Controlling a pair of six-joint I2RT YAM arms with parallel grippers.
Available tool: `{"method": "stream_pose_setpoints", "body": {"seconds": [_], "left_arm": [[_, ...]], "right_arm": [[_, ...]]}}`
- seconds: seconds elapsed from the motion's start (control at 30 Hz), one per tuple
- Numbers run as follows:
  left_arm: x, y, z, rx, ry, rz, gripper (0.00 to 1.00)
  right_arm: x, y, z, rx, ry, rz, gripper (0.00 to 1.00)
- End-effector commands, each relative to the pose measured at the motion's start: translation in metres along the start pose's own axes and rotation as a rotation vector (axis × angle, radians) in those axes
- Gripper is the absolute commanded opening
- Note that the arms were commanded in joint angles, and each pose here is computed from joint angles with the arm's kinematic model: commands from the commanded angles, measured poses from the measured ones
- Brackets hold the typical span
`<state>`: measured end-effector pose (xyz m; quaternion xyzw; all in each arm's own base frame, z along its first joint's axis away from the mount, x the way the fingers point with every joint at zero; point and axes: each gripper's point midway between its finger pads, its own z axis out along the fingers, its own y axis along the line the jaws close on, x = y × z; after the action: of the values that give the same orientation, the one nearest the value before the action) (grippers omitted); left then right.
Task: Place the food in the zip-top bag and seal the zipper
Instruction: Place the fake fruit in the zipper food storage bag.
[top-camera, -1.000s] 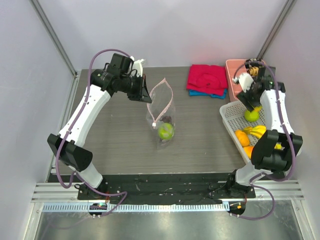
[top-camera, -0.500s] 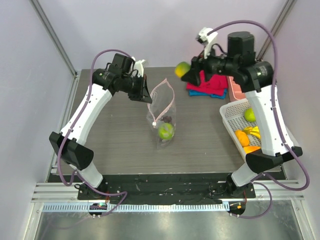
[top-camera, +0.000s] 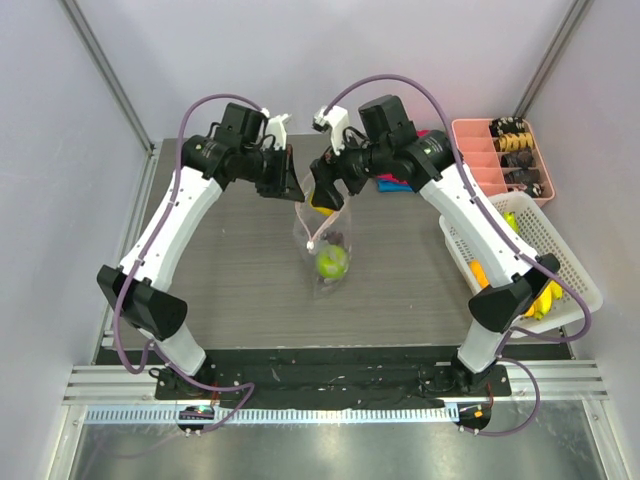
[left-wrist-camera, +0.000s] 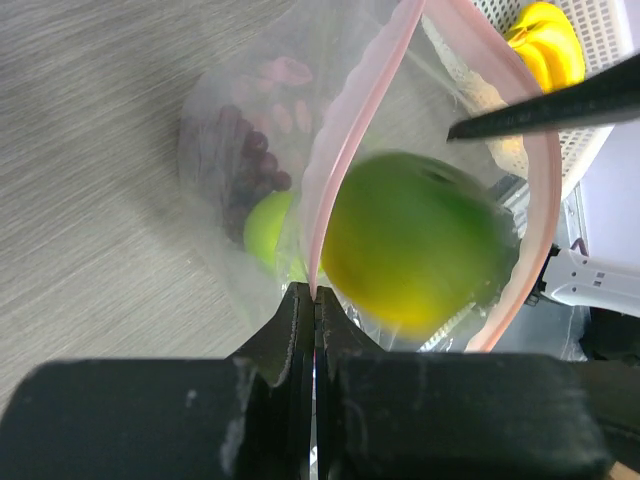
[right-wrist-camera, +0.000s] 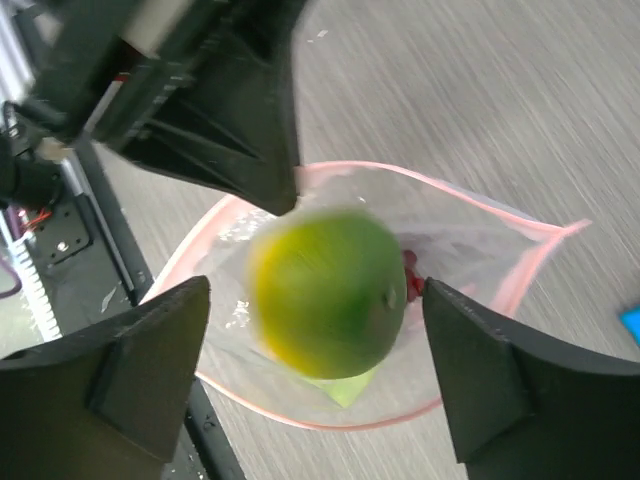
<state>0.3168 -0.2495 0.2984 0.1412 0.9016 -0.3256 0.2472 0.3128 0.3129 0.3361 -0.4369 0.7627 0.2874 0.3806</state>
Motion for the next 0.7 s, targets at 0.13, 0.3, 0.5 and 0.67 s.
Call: {"method": "stream_pose_setpoints", "body": {"seconds": [0.13,0.3,0.5,0.67], "left_arm": [[-0.019,-0.004,-0.025,-0.048,-0.083,0.094,0.0],[-0.014,-0.005,-0.03,-0.048,-0.069,0.112,0.0],[-0.013,-0.008,-0.034,-0.041,-0.063,0.127,0.0],[-0.014,-0.01,-0.034,-0.03,-0.066,0.126,0.0]], "right_arm": [[-0.033,-0.01,-0.045,0.161,-0.111,-0.072,0.99],[-0.015,-0.05,-0.084,0.259,-0.121,0.031,1.0],[0.056,-0.136,-0.144,0.395,-0.085,0.252,1.0],[0.166,-0.214,-0.214,0.638,0.012,0.474,0.97]]}}
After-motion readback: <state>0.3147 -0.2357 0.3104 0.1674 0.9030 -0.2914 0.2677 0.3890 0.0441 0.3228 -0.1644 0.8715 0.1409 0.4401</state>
